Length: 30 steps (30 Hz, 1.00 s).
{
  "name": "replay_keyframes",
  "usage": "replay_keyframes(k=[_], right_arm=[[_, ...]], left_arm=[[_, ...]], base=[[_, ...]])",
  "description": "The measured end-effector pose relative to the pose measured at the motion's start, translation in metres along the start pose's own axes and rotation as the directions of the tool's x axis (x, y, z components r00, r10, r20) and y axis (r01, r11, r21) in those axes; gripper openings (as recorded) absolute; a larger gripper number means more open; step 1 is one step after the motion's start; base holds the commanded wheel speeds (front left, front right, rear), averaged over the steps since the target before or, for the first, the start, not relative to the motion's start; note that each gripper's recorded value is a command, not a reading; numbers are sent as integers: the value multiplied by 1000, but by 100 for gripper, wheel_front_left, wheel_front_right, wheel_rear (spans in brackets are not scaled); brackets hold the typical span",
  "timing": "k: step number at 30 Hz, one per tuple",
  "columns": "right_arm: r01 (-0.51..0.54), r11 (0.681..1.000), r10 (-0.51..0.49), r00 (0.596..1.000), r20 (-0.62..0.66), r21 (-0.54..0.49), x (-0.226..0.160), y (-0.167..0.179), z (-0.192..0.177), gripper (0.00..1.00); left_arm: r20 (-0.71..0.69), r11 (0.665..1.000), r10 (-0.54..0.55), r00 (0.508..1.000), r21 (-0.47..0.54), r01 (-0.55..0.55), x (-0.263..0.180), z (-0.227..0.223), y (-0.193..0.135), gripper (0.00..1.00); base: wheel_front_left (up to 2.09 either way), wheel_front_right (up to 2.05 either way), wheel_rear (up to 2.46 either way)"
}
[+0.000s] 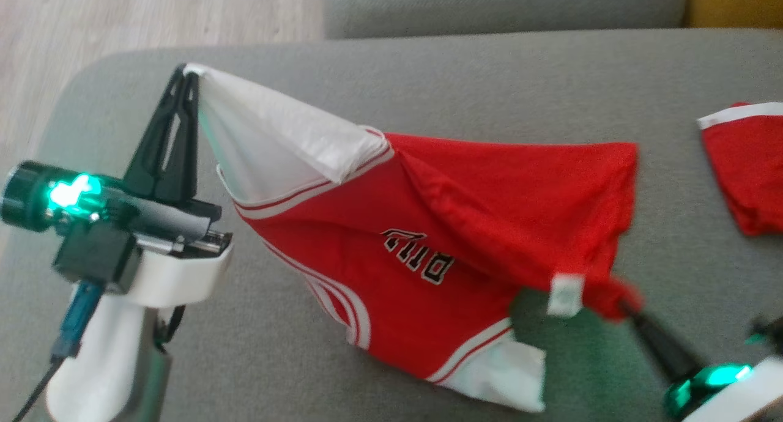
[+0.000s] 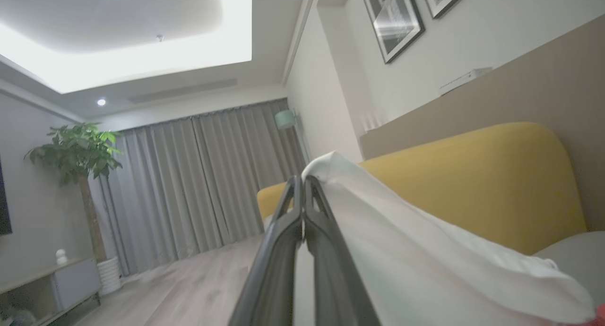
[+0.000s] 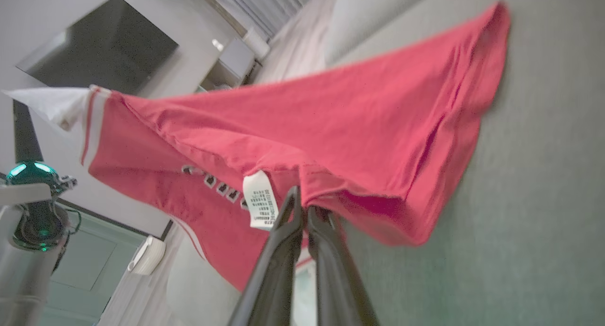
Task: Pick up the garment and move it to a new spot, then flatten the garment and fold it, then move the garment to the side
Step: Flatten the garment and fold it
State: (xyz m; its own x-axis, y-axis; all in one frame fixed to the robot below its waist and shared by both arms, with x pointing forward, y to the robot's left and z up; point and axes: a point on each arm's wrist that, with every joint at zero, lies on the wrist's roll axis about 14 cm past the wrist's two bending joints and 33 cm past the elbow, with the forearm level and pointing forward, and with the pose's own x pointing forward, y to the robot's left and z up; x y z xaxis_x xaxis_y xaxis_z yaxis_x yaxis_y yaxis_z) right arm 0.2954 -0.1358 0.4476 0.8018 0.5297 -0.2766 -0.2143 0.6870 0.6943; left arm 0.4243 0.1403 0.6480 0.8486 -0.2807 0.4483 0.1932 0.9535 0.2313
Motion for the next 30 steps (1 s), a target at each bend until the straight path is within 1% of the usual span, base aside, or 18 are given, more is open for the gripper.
replay_keyframes(k=[3, 6, 8, 11, 13, 15, 18, 22, 25, 27, 28, 30], right_arm=[[-35, 997, 44, 989, 143, -69, -11, 12, 59, 0], [-67, 983, 114, 951, 288, -169, -29, 34, 122, 0], [-73, 969, 159, 914, 373, -234, -43, 49, 162, 0], [-79, 944, 231, 850, 474, -319, -60, 73, 213, 0], [-66, 926, 256, 834, 489, -373, -61, 81, 235, 0], [-46, 911, 263, 829, 493, -409, -53, 83, 252, 0], [-25, 901, 261, 827, 497, -432, -27, 81, 275, 0], [-24, 903, 261, 824, 503, -429, 26, 77, 301, 0], [3, 894, 245, 834, 494, -448, 65, 69, 316, 0], [31, 884, 234, 834, 500, -467, 84, 63, 328, 0], [45, 882, 229, 830, 509, -470, 91, 60, 336, 0], [65, 882, 221, 818, 531, -467, 102, 53, 351, 0]], left_arm=[[105, 999, -42, 994, 7, 42, 6, 36, -6, 0], [231, 996, -79, 970, 51, 69, 13, 81, -5, 0], [335, 994, -101, 937, 83, 77, 22, 119, -3, 0], [473, 990, -131, 871, 116, 86, 35, 171, -2, 0], [517, 986, -150, 843, 136, 92, 45, 188, -1, 0], [513, 984, -169, 842, 131, 117, 60, 187, -3, 0], [447, 980, -192, 874, 126, 151, 90, 163, -5, 0], [351, 975, -216, 911, 131, 181, 135, 122, -5, 0], [307, 977, -203, 930, 125, 173, 167, 97, 2, 0], [318, 982, -180, 931, 104, 155, 187, 94, 7, 0], [348, 985, -167, 922, 95, 143, 195, 101, 9, 0], [405, 986, -156, 901, 111, 121, 208, 116, 13, 0]], base=[[0, 0, 0], [0, 0, 0], [0, 0, 0], [0, 0, 0], [0, 0, 0], [0, 0, 0], [0, 0, 0], [0, 0, 0], [0, 0, 0], [0, 0, 0], [0, 0, 0], [0, 0, 0]])
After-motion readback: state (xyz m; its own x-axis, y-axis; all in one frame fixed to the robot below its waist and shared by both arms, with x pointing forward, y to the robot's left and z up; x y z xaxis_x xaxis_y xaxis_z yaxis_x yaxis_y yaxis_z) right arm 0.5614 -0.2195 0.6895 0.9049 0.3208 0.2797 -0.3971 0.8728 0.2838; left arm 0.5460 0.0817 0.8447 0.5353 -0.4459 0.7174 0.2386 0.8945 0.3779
